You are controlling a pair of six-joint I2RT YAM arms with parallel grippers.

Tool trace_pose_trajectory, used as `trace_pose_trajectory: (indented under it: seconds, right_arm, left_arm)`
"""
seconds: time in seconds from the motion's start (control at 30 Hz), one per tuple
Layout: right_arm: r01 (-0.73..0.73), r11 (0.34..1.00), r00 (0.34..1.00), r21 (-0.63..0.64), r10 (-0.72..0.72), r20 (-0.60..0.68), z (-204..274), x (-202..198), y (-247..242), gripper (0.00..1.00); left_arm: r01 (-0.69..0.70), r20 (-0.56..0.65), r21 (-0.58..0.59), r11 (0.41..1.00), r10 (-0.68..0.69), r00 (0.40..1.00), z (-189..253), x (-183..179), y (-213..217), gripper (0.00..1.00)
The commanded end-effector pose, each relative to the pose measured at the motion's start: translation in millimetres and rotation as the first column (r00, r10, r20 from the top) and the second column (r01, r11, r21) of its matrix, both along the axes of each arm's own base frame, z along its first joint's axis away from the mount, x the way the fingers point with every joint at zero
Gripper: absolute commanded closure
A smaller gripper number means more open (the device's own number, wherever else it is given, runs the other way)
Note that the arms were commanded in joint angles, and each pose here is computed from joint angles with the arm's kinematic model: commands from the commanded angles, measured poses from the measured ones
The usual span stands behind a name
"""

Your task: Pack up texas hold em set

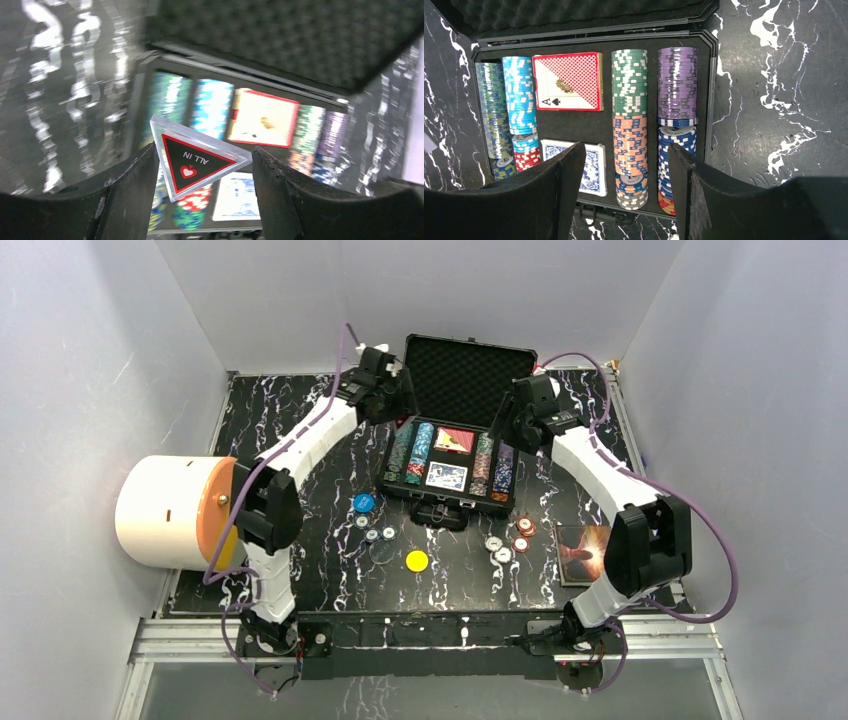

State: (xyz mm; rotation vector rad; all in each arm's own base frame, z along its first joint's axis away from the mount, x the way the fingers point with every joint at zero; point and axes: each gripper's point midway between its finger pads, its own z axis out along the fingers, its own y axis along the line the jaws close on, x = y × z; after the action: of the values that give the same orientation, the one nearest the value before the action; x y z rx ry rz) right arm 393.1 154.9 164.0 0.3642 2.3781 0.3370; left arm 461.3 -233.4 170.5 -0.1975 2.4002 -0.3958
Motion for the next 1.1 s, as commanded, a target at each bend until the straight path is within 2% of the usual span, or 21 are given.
trace_pose_trajectory:
  seconds: [0.0,0.17,0.33,0.6,0.9,1.07]
  right_arm:
    - [0.076,0.997,0.996,0.032,-0.077,0.036,17.1,-3.7,-16.0,0.3]
    - [0.142,0.99,0.99,0.025,-0.142,0.013,9.4,-14.2,-36.4,0.3]
    - [0.17,0.985,0.985,0.017,-0.171,0.034,13.8,-18.2,-51.1,0.3]
    - [0.176,0.984,0.984,0.018,-0.177,0.036,12.5,-23.6,-57.9,0.3]
    - [0.156,0.987,0.987,0.034,-0.157,0.026,8.8,-21.3,-52.0,0.3]
    - [0.152,0.988,0.988,0.034,-0.153,0.025,7.8,-20.1,-51.3,0.3]
  left_arm:
    - [0.227,0.075,-0.121,0.966,-0.219,0.973,20.4,-3.7,-77.2,0.44]
    - [0.355,0.103,-0.109,0.929,-0.344,0.933,8.2,-2.6,-131.0,0.46]
    - [0.38,0.097,-0.056,0.923,-0.374,0.922,-15.0,3.3,-153.3,0.46]
    - [0.385,0.106,0.049,0.922,-0.388,0.915,-36.6,15.4,-157.5,0.45]
    - [0.385,0.079,0.067,0.92,-0.39,0.917,-46.9,14.0,-155.5,0.43]
    - [0.386,0.054,0.083,0.919,-0.391,0.919,-52.5,7.1,-148.0,0.38]
